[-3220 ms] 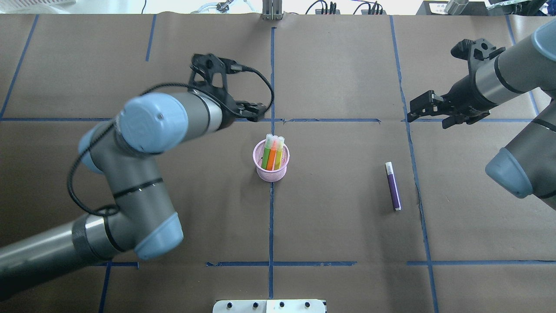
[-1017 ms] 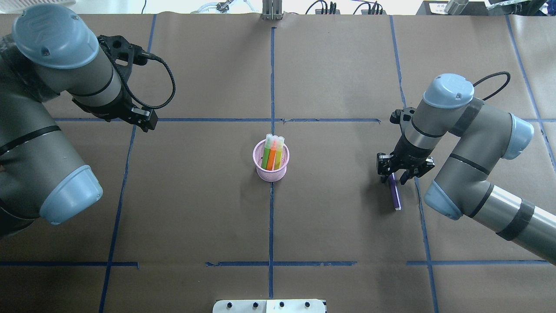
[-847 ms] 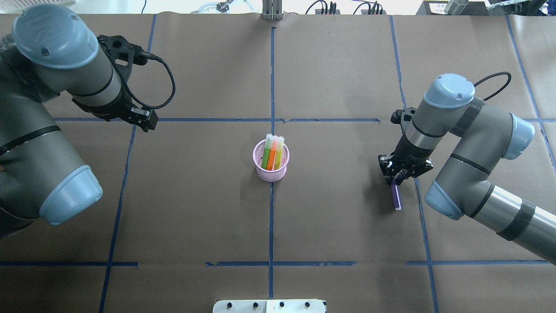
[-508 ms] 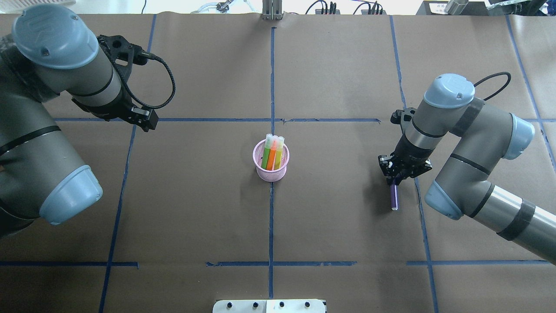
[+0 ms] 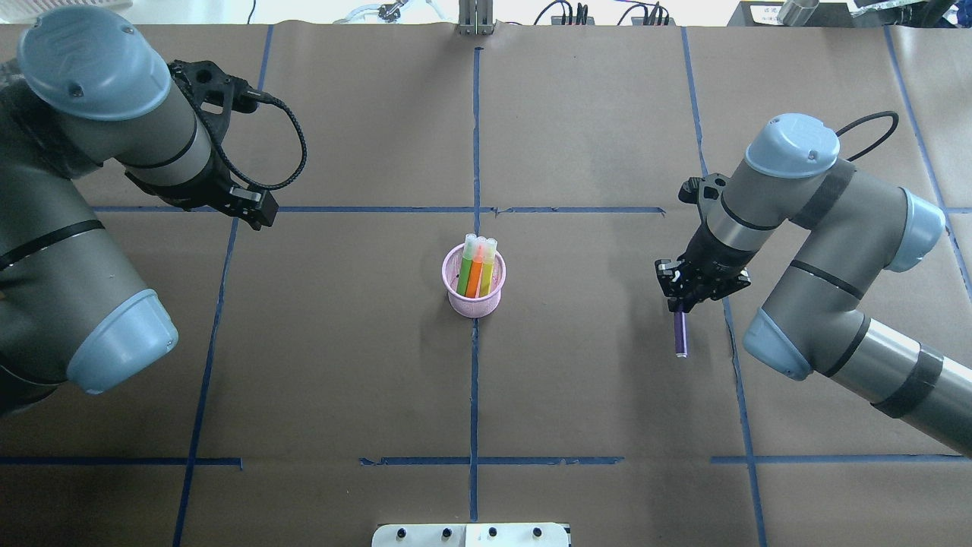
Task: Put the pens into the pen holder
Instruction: 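Carry the purple highlighter with the right gripper over the cup and lower it in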
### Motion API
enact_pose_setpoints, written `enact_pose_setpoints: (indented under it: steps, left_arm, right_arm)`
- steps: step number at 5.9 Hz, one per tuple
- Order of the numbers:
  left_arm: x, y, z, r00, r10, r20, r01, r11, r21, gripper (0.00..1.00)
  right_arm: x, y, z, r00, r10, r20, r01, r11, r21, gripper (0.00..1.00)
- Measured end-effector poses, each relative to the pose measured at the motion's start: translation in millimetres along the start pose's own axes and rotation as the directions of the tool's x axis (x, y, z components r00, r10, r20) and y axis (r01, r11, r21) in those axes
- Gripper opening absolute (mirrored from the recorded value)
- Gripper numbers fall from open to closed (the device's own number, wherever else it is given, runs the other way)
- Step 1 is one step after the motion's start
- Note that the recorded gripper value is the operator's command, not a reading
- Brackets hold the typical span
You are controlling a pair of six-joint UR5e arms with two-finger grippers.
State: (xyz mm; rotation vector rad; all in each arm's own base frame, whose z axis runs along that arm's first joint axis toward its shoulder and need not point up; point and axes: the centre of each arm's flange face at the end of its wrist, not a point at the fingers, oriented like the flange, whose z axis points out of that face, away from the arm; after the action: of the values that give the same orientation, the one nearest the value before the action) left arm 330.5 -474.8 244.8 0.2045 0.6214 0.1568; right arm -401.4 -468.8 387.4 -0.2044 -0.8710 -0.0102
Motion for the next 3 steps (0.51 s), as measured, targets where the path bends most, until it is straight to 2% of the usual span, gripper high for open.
enact_pose_setpoints:
  steps: [1,2,3]
  left_arm:
    - [1,1,-3,1.000,0.002,-0.004,-0.002,1.000,0.004,0.90]
    - [0,2,-4,1.000,0.003,-0.006,-0.003,1.000,0.006,0.90]
    - [-2,4,-3,1.000,0.003,-0.005,-0.003,1.000,0.005,0.90]
  right_arm:
    - [-40,12,-35,0.999,0.006,0.034,-0.010,0.993,0.119,0.00]
    - [-83,28,-60,0.998,0.009,0.066,-0.025,0.969,0.248,0.00]
    - [-125,47,-73,0.995,0.013,0.101,-0.049,0.930,0.364,0.00]
